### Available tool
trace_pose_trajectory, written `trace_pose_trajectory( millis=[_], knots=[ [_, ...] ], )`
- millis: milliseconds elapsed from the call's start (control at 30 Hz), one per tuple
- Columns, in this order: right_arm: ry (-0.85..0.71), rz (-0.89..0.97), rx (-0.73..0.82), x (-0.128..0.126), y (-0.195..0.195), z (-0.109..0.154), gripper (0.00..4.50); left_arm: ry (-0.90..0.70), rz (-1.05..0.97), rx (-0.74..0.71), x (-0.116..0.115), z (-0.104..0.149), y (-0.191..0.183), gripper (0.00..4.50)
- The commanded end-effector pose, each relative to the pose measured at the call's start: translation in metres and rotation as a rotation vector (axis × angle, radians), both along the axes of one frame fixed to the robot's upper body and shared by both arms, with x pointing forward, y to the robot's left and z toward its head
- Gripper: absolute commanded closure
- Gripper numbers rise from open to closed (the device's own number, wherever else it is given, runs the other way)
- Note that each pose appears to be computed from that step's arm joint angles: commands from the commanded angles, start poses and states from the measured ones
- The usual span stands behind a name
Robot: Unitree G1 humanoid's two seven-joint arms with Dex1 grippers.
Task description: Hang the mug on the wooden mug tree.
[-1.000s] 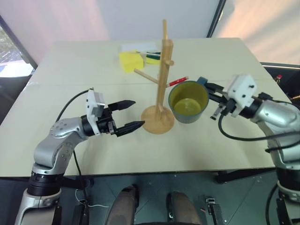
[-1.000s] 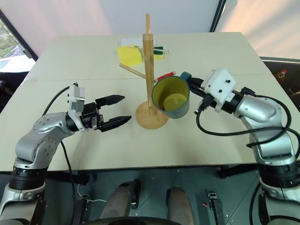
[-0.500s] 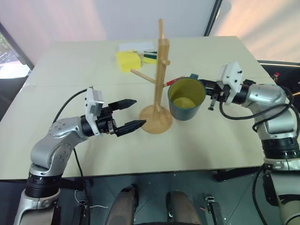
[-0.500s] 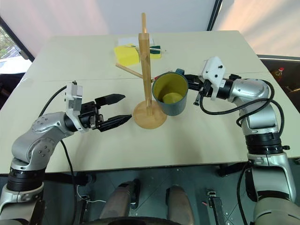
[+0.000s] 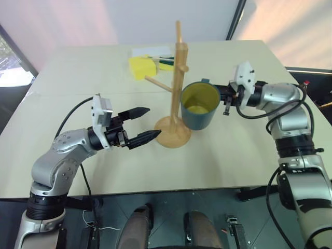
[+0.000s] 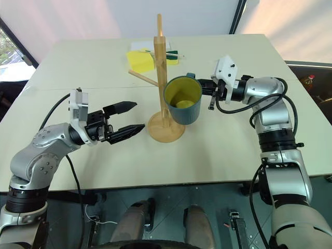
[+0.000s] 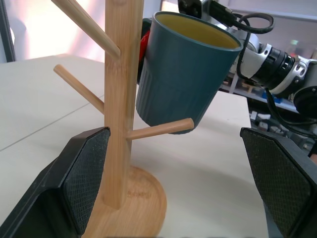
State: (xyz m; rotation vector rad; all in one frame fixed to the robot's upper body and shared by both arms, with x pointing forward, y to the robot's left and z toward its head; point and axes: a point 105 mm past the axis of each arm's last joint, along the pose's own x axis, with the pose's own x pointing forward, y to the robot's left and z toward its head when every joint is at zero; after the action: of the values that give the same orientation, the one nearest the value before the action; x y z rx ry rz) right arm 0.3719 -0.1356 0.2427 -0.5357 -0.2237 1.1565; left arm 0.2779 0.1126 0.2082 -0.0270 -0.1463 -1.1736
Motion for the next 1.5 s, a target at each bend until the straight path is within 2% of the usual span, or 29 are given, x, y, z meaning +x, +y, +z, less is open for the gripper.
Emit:
trace_pose_trajectory(
  millis=[33,100,133,167,367,833,933,1067,1133,1333,1500],
  knots=[
    [-0.049,0.020,0.014,-0.001,0.001,0.017,4.49,-0.056,-0.005,-0.005,-0.006,0.013,0.001,0.00],
    [-0.047,0.022,0.014,0.000,0.001,0.017,4.49,-0.059,-0.003,-0.005,-0.005,0.014,0.001,0.00],
    [-0.048,0.023,0.015,0.000,0.001,0.017,3.82,-0.063,-0.001,-0.007,-0.005,0.014,0.002,0.00],
    [-0.048,0.023,0.016,0.000,0.001,0.018,3.55,-0.065,0.001,-0.007,-0.005,0.015,0.002,0.00],
    [-0.082,0.006,0.020,0.001,0.000,0.023,0.49,-0.075,0.007,-0.010,-0.004,0.017,0.003,0.00],
    [-0.141,-0.126,0.050,-0.003,-0.037,0.046,0.49,-0.073,0.012,-0.014,0.000,0.016,0.003,0.00],
    [-0.132,-0.221,0.129,-0.004,-0.058,0.049,0.49,-0.075,0.069,-0.020,0.006,0.012,0.009,0.00],
    [-0.093,-0.339,0.233,-0.006,-0.082,0.039,0.49,-0.076,0.180,-0.023,0.019,0.006,0.021,0.00],
    [-0.060,-0.414,0.306,-0.008,-0.094,0.022,0.49,-0.070,0.280,-0.017,0.029,-0.002,0.033,0.00],
    [0.138,-0.587,0.490,-0.022,-0.095,-0.063,0.49,0.008,0.632,-0.052,0.057,-0.041,0.079,0.00],
    [0.215,-0.643,0.546,-0.025,-0.086,-0.095,0.49,0.038,0.778,-0.054,0.065,-0.062,0.096,0.00]
  ],
)
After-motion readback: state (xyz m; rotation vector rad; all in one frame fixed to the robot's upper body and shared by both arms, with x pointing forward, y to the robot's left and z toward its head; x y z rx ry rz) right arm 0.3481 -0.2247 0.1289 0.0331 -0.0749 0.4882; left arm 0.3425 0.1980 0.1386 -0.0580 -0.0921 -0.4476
